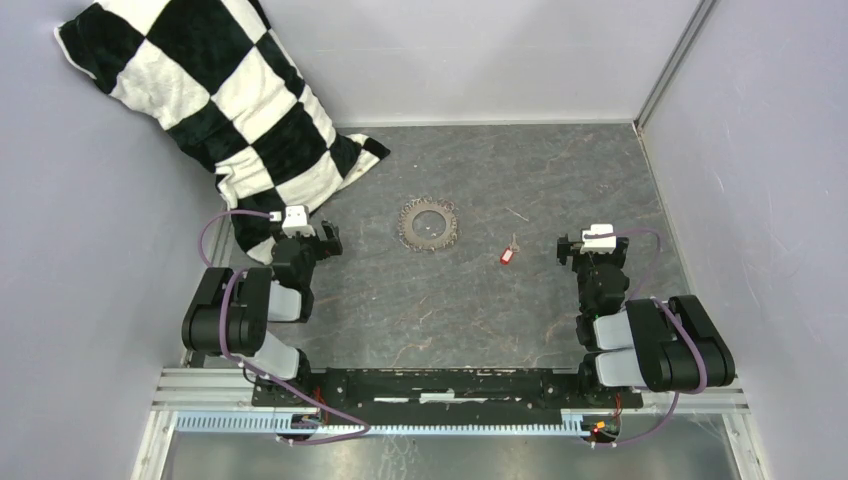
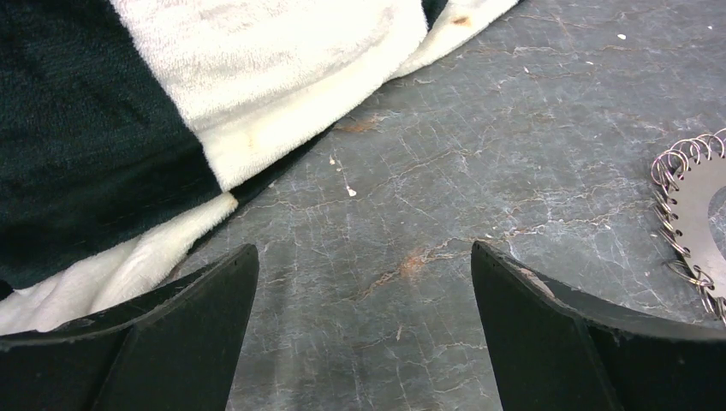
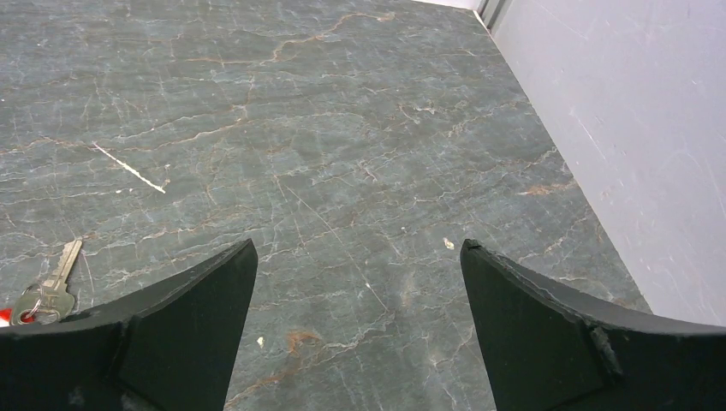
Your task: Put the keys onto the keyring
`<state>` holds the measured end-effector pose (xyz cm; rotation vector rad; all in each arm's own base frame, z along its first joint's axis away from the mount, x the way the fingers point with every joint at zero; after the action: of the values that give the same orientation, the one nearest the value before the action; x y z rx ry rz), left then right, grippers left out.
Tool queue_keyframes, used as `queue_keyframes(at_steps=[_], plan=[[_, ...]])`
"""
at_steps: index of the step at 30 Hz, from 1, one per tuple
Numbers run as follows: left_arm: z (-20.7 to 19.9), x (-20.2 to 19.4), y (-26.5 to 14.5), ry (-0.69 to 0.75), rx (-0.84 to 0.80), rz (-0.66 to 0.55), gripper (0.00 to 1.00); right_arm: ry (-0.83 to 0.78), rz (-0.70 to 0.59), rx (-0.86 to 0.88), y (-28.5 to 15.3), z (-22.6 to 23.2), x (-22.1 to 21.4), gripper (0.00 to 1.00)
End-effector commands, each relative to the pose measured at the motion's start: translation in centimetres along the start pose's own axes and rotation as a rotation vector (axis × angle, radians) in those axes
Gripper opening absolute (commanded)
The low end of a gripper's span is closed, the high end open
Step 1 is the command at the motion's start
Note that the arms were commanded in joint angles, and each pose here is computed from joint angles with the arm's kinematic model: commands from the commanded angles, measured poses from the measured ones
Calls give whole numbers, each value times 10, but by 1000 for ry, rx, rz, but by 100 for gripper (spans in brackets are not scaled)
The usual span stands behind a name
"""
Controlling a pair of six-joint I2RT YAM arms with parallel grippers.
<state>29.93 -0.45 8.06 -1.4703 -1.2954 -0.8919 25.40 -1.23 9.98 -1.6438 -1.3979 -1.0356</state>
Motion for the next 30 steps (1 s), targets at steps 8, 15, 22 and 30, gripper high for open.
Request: queue_keyframes(at_steps=[8, 15, 22, 30], plan=[[-1, 18, 6, 45, -3, -86, 100, -25, 43, -2, -21, 0, -18, 97], [-17, 26, 3, 110, -142, -28, 100, 21, 241, -177, 9, -18, -8, 98], [-39, 63, 15, 156, -204, 279, 100, 432, 214, -59, 50, -3, 56, 98], [-59, 84, 9, 205, -357, 462, 100, 256, 210, 405, 72, 100, 115, 99]])
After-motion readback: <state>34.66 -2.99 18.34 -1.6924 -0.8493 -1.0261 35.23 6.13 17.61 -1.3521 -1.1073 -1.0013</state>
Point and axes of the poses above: each gripper's point midway between its finger pads, its own y axis out along the fingers, its own z axis along the line the jaws close on, x = y × z, the point moved 7 cm from there along -y, back along the fingers, and after that the axes turned 12 degrees about -y, right-handed, at the moved point
